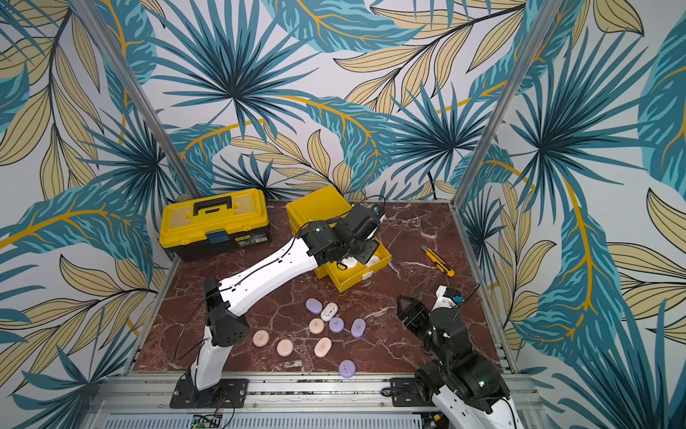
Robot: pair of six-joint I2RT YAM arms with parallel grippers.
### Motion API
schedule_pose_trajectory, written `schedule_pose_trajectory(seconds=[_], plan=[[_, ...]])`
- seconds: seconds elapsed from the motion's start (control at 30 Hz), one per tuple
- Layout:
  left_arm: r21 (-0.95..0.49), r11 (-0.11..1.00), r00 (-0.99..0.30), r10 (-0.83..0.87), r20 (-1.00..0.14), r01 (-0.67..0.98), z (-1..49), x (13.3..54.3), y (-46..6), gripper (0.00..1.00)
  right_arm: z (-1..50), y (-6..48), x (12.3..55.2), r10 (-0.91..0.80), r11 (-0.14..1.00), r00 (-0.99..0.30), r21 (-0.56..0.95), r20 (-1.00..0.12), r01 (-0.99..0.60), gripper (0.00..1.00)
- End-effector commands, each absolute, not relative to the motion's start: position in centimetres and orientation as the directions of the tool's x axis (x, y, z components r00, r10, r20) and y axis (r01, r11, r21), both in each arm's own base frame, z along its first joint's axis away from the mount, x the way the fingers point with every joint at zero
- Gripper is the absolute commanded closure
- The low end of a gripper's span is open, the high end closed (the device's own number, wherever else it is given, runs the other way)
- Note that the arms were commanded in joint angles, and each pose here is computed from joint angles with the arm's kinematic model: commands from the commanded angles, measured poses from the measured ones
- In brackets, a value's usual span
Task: Put the bluetooth earphones in the drawer according to color
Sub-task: Place the bluetooth earphone in the drawer.
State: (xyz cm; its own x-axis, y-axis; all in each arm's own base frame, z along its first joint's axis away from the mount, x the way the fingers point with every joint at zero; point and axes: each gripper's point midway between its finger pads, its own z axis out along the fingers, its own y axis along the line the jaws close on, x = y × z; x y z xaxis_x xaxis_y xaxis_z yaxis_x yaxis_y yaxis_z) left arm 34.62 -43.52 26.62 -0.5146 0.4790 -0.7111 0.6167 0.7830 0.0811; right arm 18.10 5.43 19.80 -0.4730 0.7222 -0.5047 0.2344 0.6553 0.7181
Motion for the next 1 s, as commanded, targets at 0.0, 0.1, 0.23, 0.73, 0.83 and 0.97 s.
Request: schedule_pose_trajectory(seconds=[0.0,0.1,0.23,0.73,0.83,0.97], plan=[[0.138,0.793,-0.498,0.496,-0.711,0.593,27.3,35.7,-42.7,0.55,19.9,5.0,17.8,0.723,0.66,-0.463,0.712,-0.513,0.241,0.21],[0.151,0.801,-0.522,0.507,-0.686,0.58,25.9,36.5,-42.1,0.55,19.8,4.9,17.8,0.723,0.659,-0.463,0.711,-0.512,0.243,0.21],[0.159,0.806,-0.54,0.513,-0.667,0.57,24.8,37.3,-41.7,0.55,19.7,4.9,17.7,0.723,0.661,-0.463,0.709,-0.513,0.245,0.21],[0.137,0.798,-0.572,0.529,-0.627,0.587,22.0,39.0,-42.2,0.55,19.5,4.7,17.6,0.721,0.665,-0.465,0.702,-0.514,0.255,0.21],[0.137,0.798,-0.58,0.532,-0.617,0.587,21.4,39.1,-42.2,0.55,19.4,4.7,17.6,0.721,0.666,-0.465,0.701,-0.515,0.257,0.21],[0.136,0.798,-0.585,0.534,-0.611,0.587,21.0,39.3,-42.2,0.55,19.3,4.7,17.7,0.718,0.669,-0.468,0.696,-0.515,0.261,0.21]])
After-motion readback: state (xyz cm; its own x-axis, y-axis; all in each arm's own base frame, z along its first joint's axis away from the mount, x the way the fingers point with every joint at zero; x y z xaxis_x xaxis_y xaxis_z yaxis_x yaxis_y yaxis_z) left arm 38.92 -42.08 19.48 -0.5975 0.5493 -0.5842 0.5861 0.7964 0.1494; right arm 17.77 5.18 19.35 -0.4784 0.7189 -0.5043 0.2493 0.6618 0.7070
